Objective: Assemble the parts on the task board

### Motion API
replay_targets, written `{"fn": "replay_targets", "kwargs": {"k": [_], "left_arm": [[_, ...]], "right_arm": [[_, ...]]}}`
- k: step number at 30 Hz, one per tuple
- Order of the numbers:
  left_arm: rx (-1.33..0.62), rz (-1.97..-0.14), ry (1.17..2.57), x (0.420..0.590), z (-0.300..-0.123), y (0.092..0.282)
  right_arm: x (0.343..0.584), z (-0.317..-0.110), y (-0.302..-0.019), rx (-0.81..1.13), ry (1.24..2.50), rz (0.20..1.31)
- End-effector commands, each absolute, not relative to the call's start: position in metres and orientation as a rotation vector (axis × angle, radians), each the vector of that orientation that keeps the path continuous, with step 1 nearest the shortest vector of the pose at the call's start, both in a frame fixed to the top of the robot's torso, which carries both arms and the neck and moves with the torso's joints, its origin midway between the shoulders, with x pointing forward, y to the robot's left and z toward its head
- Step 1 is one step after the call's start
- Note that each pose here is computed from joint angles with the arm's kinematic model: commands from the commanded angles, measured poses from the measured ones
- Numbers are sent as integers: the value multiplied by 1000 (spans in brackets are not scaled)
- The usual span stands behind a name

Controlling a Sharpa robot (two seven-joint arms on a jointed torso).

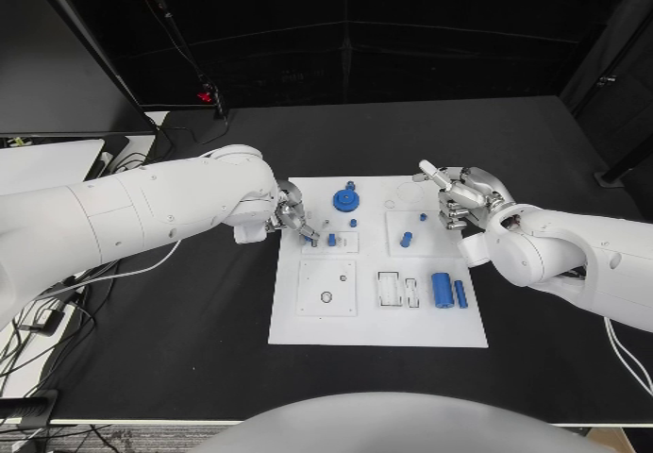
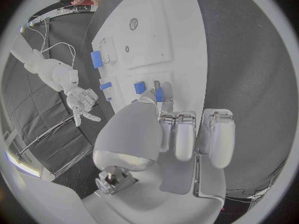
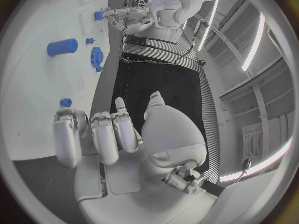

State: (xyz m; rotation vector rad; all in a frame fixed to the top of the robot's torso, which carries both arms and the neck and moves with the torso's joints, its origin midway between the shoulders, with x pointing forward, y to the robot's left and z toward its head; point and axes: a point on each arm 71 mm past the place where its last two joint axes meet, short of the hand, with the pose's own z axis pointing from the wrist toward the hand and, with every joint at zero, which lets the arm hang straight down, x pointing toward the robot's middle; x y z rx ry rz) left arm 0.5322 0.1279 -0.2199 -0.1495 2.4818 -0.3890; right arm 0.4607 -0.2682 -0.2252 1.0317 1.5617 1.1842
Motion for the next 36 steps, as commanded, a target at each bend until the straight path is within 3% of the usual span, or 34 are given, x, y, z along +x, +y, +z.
{"fn": "replay_targets", "kwargs": {"k": [1,36], "left_arm": [[-138,-375,2498,532,-222,129],[-110,-400,2534,528,-225,121]], "right_arm": [[461,-224,-267,1023,1556,1194],[461,-224,-266,1022,1555,1196]]}}
